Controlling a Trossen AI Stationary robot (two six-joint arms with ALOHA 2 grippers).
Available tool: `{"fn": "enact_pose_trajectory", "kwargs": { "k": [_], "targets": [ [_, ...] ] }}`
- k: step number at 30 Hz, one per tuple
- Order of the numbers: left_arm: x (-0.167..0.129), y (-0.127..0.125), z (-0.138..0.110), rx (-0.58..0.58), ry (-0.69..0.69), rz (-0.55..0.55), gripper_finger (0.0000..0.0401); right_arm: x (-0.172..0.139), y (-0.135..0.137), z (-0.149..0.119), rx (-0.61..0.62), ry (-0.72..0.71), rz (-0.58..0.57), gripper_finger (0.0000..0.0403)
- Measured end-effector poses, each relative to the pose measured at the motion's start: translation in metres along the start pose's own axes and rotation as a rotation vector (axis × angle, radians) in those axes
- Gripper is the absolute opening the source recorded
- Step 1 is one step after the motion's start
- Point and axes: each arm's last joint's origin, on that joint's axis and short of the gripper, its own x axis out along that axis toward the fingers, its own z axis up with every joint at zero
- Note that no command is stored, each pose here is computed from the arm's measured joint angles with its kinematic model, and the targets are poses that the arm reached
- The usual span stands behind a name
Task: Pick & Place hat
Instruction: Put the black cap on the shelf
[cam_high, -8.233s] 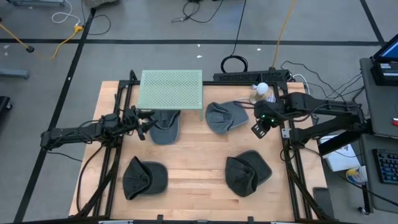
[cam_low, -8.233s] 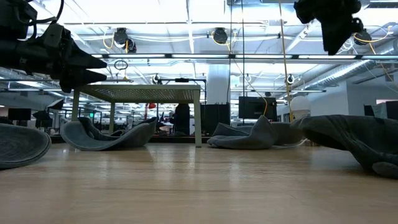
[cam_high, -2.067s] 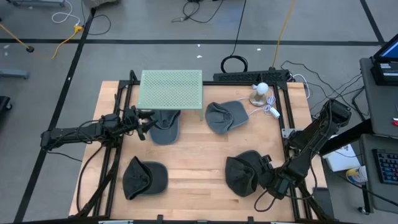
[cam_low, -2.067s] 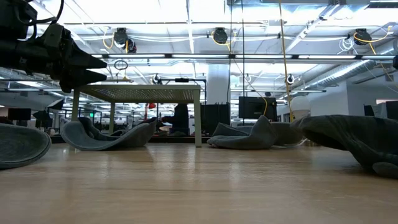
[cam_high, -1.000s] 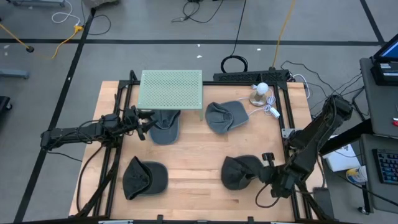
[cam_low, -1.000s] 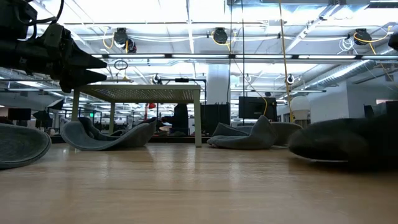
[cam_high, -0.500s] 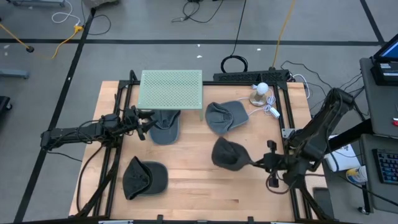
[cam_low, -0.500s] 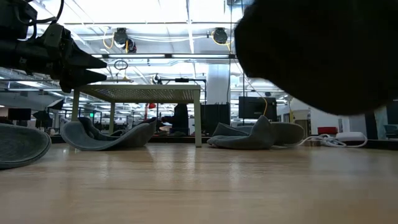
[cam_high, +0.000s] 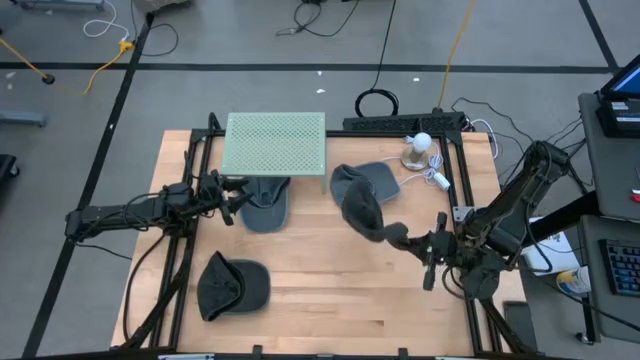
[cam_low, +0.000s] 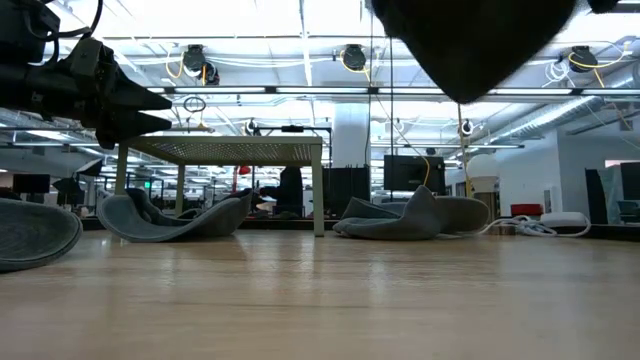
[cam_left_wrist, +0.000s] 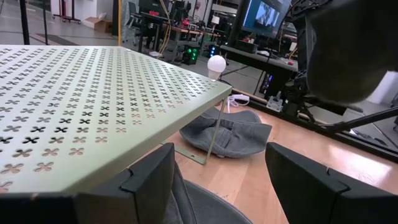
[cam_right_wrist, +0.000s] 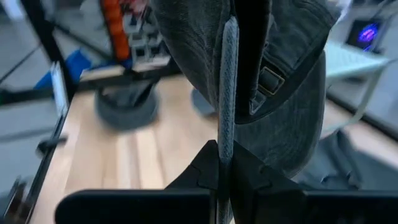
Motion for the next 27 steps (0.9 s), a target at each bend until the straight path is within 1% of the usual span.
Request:
{"fn": "enact_pose_trajectory", "kwargs": {
  "k": [9, 22, 24, 27],
  "targets": [
    [0.0, 0.0, 0.0, 0.0, 0.0, 0.0, 0.0257, 0.012, 0.001, 0.021, 0.02, -0.137, -0.099, 0.0005],
    [0.0, 0.0, 0.0, 0.0, 0.0, 0.0, 0.0258, 0.025, -0.006, 0.029, 0.013, -0.153, -0.168, 0.0005],
    [0.0, 0.0, 0.0, -0.018, 0.0, 0.0, 0.0257, 0.027, -0.007, 0.03, 0.016, -0.154, -0.178, 0.0005],
    [0.0, 0.0, 0.0, -0.075, 0.0, -0.001, 0.0257, 0.029, -0.009, 0.031, 0.025, -0.157, -0.19, 0.0005]
  ]
}}
